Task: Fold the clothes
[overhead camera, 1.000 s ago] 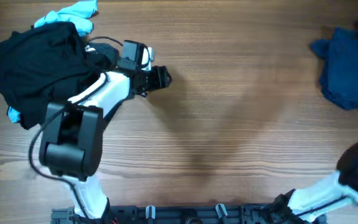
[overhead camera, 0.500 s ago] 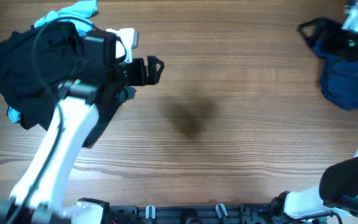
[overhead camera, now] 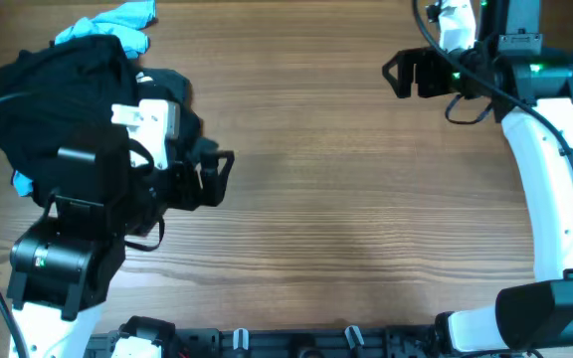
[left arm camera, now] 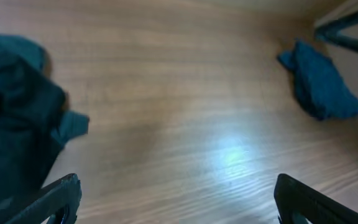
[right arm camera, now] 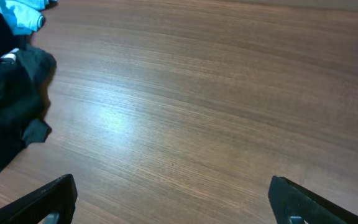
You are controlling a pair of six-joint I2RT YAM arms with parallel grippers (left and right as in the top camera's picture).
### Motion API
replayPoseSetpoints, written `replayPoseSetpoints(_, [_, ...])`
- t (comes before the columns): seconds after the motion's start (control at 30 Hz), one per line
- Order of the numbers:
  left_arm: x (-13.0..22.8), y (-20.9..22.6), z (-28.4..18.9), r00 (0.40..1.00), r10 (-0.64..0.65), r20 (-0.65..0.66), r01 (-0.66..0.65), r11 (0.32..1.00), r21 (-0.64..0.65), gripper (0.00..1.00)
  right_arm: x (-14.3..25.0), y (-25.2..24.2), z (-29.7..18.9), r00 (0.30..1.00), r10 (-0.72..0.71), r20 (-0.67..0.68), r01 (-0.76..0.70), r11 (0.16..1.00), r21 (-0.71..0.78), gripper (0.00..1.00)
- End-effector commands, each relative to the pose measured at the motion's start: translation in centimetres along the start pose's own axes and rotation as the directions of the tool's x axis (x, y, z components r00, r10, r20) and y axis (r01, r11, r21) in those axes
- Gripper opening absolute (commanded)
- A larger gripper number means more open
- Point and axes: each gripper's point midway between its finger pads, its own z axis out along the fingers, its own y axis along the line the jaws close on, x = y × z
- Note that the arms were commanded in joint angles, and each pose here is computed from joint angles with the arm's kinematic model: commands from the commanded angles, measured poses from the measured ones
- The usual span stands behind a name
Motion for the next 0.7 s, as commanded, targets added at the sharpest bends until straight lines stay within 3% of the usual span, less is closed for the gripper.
replayPoseSetpoints(0.0, [0.47,0.4,0.12,1.0,0.008,-0.019,-0.009,1.0,-0.017,1.0,-0.35,-0.39,-0.66,1.0,-0.025,0.018,0.024,0.999,0.032,1.0])
replayPoseSetpoints(0.67, [0.45,0.62,0.22,1.0,0.01,-0.02,-0.011,1.0,-0.028,1.0,-0.34,-0.4,-0.64,1.0,-0.024,0.018,0.024,0.999,0.032,1.0])
